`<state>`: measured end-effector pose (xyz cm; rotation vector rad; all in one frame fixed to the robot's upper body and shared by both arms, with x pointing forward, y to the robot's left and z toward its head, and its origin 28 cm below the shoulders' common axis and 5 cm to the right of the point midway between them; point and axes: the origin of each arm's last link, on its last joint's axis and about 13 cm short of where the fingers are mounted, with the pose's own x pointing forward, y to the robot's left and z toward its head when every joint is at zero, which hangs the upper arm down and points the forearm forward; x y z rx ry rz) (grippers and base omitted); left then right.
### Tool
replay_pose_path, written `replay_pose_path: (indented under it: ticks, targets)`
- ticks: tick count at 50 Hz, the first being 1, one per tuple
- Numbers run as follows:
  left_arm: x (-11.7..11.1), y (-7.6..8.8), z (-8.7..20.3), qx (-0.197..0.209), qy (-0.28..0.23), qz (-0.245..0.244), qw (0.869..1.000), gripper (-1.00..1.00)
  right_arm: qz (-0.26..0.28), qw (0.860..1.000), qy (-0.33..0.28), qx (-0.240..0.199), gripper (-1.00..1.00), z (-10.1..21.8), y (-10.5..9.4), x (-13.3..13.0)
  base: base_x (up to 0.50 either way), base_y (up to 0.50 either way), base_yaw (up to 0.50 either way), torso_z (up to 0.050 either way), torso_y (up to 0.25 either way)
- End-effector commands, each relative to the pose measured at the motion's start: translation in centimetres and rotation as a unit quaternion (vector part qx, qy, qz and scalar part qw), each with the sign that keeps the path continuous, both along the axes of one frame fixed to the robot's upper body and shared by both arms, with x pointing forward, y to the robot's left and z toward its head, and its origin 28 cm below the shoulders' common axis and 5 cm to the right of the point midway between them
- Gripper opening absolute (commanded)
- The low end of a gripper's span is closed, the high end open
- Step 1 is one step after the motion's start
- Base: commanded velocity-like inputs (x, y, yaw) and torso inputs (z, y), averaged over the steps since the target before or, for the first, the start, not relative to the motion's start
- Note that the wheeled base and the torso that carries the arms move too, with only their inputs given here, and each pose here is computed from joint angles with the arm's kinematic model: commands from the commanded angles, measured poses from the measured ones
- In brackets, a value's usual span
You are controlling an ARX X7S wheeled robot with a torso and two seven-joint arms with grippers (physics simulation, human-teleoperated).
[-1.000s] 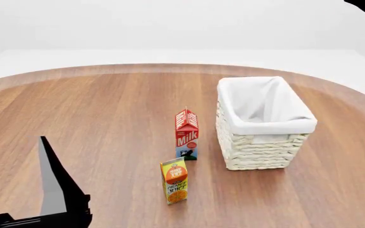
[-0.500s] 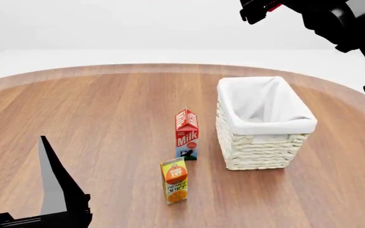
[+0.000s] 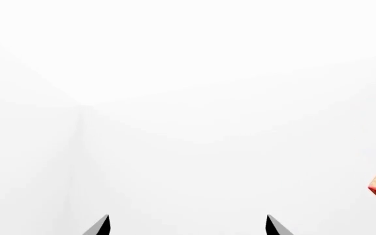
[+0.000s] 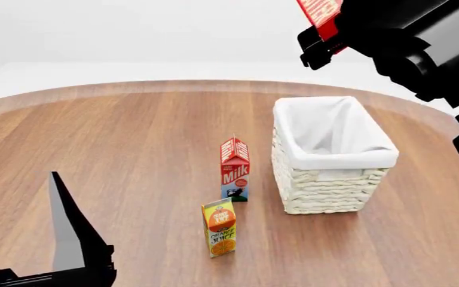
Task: Pick up the cream cheese box and the butter, and put them in the basket.
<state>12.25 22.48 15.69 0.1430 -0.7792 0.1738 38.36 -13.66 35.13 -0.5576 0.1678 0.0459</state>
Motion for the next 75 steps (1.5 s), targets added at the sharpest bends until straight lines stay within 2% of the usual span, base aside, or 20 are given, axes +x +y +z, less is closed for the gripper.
replay_pose_path:
  ticks: [1, 21, 42, 75]
  targets:
    - [-0.1, 0.1, 0.3, 0.004, -0.019, 0.004, 1.000, 1.00, 0.003, 0.999, -0.020, -0.027, -1.00, 0.6, -0.2, -0.4, 0.00, 0.00, 0.00, 0.000, 0.000]
    - [-0.1, 0.2, 0.3, 0.004, -0.018, 0.004, 1.000, 1.00, -0.014, 1.000, -0.001, -0.024, -1.00, -1.1, -1.4, -0.4, 0.00, 0.00, 0.00, 0.001, 0.002]
    - [0.0, 0.1, 0.3, 0.005, -0.017, 0.005, 1.000, 1.00, -0.023, 0.998, 0.030, -0.042, -1.00, -3.0, -2.4, -0.8, 0.00, 0.00, 0.00, 0.000, 0.001]
    - [0.0, 0.0, 0.2, 0.007, -0.016, 0.003, 1.000, 1.00, -0.024, 0.997, 0.053, -0.046, -1.00, -4.7, -3.0, -1.3, 0.00, 0.00, 0.00, 0.001, 0.002]
